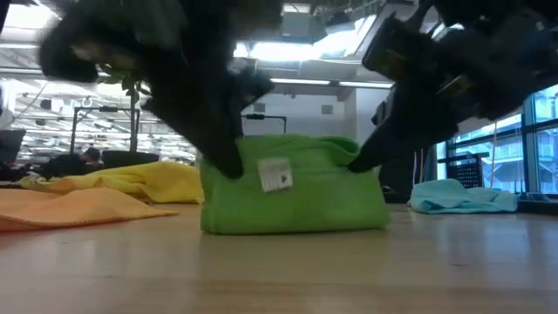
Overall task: Fold microfiber towels
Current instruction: Fold the green microfiber cloth
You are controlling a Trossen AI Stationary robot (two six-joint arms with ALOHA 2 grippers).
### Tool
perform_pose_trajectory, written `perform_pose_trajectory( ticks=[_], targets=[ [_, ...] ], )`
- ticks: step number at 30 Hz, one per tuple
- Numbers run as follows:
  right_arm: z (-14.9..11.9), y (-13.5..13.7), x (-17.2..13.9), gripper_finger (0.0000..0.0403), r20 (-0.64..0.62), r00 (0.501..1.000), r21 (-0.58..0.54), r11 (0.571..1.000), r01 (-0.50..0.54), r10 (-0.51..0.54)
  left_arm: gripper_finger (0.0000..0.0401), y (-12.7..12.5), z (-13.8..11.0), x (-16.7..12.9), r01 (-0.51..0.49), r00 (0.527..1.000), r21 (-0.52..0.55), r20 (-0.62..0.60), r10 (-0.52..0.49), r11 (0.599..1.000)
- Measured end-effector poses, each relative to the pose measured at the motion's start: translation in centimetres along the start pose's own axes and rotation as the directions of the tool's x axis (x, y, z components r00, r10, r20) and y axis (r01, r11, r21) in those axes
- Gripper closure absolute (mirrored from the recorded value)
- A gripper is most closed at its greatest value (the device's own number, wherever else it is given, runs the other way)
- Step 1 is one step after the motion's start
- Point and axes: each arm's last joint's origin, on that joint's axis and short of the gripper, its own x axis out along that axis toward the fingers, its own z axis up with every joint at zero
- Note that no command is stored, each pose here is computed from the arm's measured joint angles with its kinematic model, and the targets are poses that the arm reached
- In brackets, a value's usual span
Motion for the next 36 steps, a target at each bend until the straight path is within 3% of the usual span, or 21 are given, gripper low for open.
perform_pose_trajectory(
  ticks=[6, 11, 19, 26, 36],
  targets=[
    [0.1, -1.2, 0.3, 0.0402, -0.005, 0.997, 0.012, 0.997, 0.074, -0.074, 0.0401, 1.5, -2.2, -0.6, -0.023, 0.999, -0.042, 0.029, 0.024, 0.999],
    [0.3, -1.8, 0.4, 0.0402, -0.006, 0.996, 0.033, 0.996, 0.087, -0.087, 0.0401, 2.4, -3.1, -2.2, -0.013, 0.99, -0.102, 0.137, 0.027, 0.995],
    [0.3, 1.2, -0.3, 0.0402, 0.004, 0.999, 0.11, 0.993, -0.047, 0.047, 0.0401, -1.4, -2.5, -2.9, 0.07, 0.978, -0.081, 0.201, -0.053, 0.994],
    [2.7, 4.1, -1.3, 0.0402, 0.033, 0.998, 0.011, 0.999, -0.046, 0.045, 0.0401, -3.3, -1.6, -3.8, 0.097, 0.967, -0.001, 0.236, -0.094, 0.995],
    [3.2, -1.3, 0.4, 0.0402, -0.036, 0.995, 0.079, 0.992, 0.1, -0.097, 0.0401, 1.3, -3.8, -2.7, 0.054, 0.988, -0.08, 0.146, -0.041, 0.995]
  ],
)
